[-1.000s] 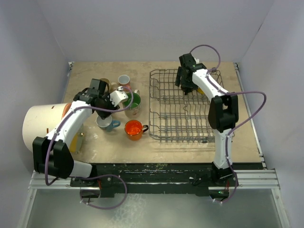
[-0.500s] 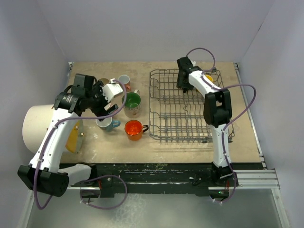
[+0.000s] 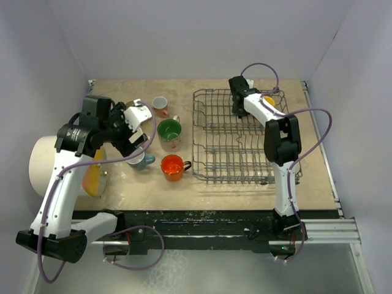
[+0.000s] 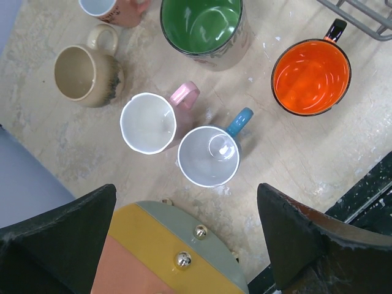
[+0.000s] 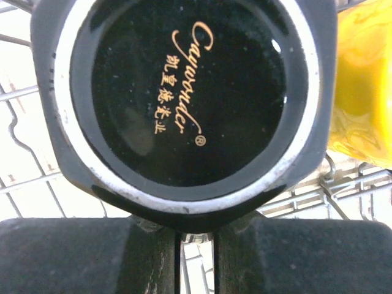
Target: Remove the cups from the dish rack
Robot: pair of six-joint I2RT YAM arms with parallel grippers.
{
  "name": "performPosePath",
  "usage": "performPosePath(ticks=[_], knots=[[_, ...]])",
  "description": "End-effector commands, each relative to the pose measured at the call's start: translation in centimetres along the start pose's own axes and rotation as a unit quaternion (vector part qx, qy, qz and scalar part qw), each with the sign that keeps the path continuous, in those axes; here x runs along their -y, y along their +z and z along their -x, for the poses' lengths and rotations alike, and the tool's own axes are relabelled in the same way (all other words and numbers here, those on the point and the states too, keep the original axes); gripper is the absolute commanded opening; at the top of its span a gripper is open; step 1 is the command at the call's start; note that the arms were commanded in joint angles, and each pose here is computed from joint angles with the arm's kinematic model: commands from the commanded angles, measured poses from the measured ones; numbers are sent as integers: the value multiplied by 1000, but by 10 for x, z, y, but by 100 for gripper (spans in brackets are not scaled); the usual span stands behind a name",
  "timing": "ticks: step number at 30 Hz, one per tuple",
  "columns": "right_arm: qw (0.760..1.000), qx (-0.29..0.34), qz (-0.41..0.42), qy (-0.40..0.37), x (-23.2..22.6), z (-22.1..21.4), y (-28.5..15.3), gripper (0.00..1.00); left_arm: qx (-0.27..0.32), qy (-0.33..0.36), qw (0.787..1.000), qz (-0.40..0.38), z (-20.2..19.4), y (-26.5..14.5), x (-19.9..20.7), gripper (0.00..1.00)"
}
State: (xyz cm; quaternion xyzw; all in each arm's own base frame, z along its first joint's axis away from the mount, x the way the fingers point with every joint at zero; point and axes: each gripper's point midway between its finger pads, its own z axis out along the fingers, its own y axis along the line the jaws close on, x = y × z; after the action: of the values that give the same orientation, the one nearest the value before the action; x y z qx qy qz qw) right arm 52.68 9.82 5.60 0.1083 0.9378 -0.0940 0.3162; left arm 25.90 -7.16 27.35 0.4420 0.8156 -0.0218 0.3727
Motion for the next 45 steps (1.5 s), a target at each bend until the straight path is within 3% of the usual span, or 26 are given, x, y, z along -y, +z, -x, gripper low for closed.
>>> performPosePath(ticks=[1, 12, 19, 24, 34, 41, 45], knots=[[996, 87, 6, 35, 11, 68, -56, 0, 40, -4, 999, 25, 16, -25, -3, 99], [986, 127, 84, 70, 8, 105, -165, 0, 70, 22, 997, 23, 16, -31, 7, 99], [970, 87, 207, 92, -23, 64, -240, 0, 136, 38, 990, 27, 32, -42, 17, 99], [941, 33, 322, 99, -57, 15, -292, 0, 158, 49, 986, 11, 40, -52, 25, 99], [774, -72, 611, 152, -112, -54, -415, 0, 209, 143, 967, -14, 39, -49, 49, 99], [624, -136, 746, 185, -126, -87, -494, 0, 260, 177, 949, -34, 59, -60, 59, 99], [578, -163, 778, 183, -135, -116, -517, 0, 286, 181, 941, -19, 75, -69, 53, 99]])
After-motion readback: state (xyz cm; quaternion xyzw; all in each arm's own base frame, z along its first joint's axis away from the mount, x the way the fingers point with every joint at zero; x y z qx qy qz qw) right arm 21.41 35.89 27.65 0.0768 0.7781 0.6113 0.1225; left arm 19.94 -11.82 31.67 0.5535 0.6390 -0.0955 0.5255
